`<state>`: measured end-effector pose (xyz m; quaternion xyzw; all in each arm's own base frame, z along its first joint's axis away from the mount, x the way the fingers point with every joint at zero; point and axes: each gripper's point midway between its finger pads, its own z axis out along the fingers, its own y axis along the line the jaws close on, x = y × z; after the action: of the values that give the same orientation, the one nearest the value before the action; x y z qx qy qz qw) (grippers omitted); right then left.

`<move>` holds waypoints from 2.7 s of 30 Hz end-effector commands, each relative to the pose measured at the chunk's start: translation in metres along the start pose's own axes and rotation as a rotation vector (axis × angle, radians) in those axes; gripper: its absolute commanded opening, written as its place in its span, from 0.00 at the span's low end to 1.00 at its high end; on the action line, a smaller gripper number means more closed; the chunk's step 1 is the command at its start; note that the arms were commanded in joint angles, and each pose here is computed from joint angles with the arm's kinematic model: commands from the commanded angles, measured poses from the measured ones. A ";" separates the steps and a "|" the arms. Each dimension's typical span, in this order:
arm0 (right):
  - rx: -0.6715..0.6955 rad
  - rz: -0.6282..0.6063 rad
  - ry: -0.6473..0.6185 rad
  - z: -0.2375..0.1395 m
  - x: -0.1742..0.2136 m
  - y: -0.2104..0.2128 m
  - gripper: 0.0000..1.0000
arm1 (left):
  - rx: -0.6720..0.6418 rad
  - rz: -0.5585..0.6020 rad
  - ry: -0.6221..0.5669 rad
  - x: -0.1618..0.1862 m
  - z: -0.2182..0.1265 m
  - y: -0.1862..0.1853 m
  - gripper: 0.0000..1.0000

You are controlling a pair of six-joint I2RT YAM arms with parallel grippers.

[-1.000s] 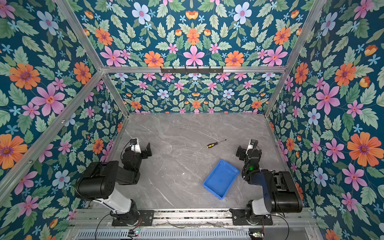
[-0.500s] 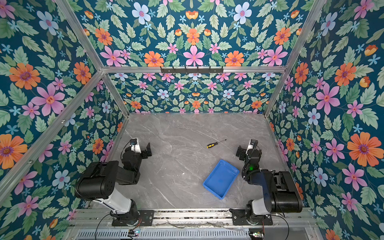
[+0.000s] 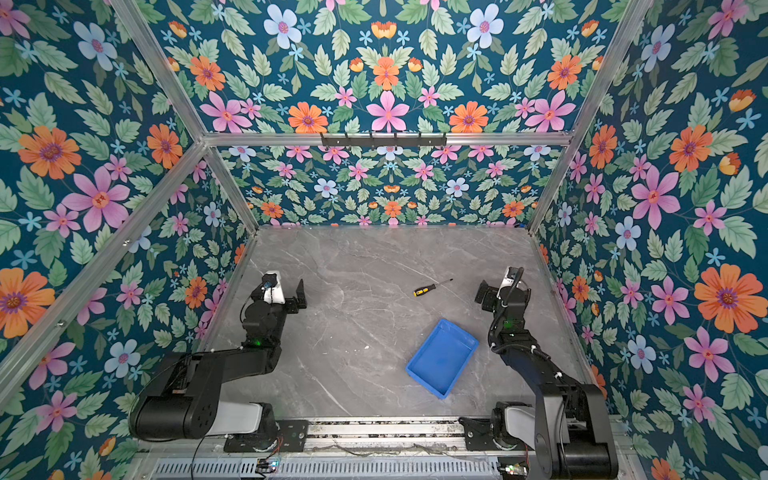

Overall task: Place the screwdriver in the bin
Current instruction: 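Raise both arms from rest and move them toward the screwdriver, then lower the right gripper onto the screwdriver handle and close while the left arm waits, then lift the screwdriver with the right gripper and carry it toward the blue bin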

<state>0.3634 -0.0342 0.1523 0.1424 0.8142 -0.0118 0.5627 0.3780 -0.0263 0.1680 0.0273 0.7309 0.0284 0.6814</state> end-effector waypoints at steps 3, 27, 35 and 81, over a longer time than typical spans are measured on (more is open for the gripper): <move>0.082 0.140 0.170 -0.021 0.011 -0.010 0.99 | 0.094 0.153 0.040 -0.007 -0.001 -0.040 1.00; -0.015 0.128 0.522 0.010 0.024 0.150 0.92 | 0.935 0.320 0.124 -0.020 -0.104 -0.202 1.00; 0.156 0.213 0.694 0.051 0.066 0.164 0.77 | 0.950 0.320 0.147 -0.013 -0.108 -0.203 1.00; 0.202 0.238 0.863 0.083 0.116 0.186 0.04 | 0.997 0.323 0.076 -0.053 -0.145 -0.202 1.00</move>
<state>0.4524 0.1538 0.0297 0.2895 0.9432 0.0341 0.1594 0.2351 -0.2350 0.2051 0.4683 0.6676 -0.2231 0.5341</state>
